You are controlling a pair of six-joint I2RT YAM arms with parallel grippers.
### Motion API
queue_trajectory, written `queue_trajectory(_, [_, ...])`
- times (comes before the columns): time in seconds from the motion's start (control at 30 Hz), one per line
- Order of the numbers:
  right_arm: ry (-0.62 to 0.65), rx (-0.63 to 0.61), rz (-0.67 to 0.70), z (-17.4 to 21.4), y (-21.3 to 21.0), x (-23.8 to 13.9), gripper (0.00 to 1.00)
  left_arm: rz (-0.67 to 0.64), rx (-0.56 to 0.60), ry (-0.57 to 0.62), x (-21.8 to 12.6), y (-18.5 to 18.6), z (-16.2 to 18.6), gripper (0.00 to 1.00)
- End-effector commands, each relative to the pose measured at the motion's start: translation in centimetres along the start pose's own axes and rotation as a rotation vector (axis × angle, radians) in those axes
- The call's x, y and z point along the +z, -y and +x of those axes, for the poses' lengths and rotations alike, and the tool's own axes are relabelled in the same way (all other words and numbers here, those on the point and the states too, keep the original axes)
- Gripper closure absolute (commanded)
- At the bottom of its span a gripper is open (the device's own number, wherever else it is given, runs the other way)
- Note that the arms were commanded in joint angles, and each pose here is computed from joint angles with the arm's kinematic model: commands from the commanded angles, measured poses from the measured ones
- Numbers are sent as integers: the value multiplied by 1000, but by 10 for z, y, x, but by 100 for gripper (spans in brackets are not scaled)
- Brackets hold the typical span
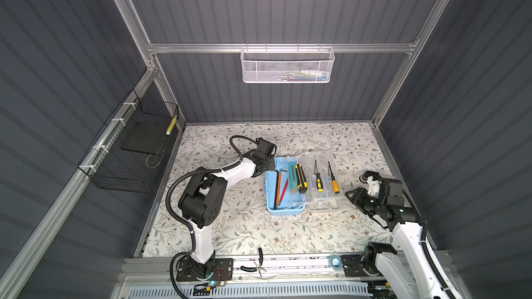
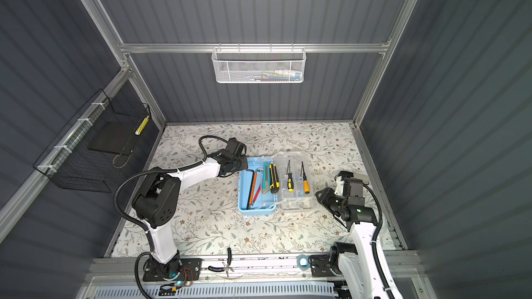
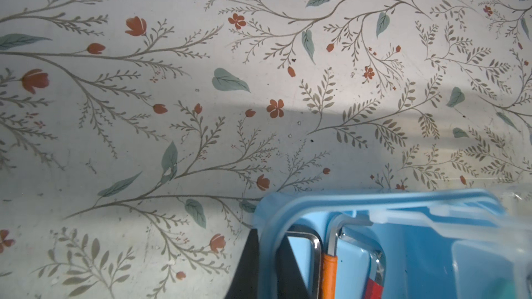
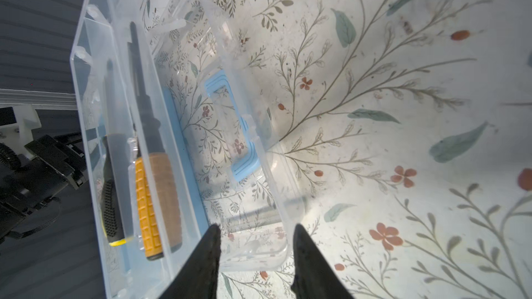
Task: Pack the tool kit
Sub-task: 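Move the right gripper to the edge of the open clear lid, then close the right gripper on the clear lid edge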
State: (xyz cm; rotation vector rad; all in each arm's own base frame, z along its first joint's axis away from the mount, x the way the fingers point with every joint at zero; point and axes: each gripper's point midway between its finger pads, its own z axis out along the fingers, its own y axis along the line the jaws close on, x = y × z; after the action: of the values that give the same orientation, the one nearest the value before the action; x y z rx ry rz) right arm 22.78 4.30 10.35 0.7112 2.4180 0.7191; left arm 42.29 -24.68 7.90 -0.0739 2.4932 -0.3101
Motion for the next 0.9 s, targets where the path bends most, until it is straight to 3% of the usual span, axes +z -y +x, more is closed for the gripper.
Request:
queue_trajectory(0.0, [-30, 15, -6, 5, 3, 9, 58, 34, -37, 39, -11, 3, -13, 100])
queue_trajectory(0.5, [-118, -4, 30, 25, 14, 48, 63, 98, -62, 21, -4, 13, -12, 100])
queue_trajectory(0.87, [-107, -8, 60, 27, 22, 53, 84, 116, -69, 12, -3, 16, -11, 100])
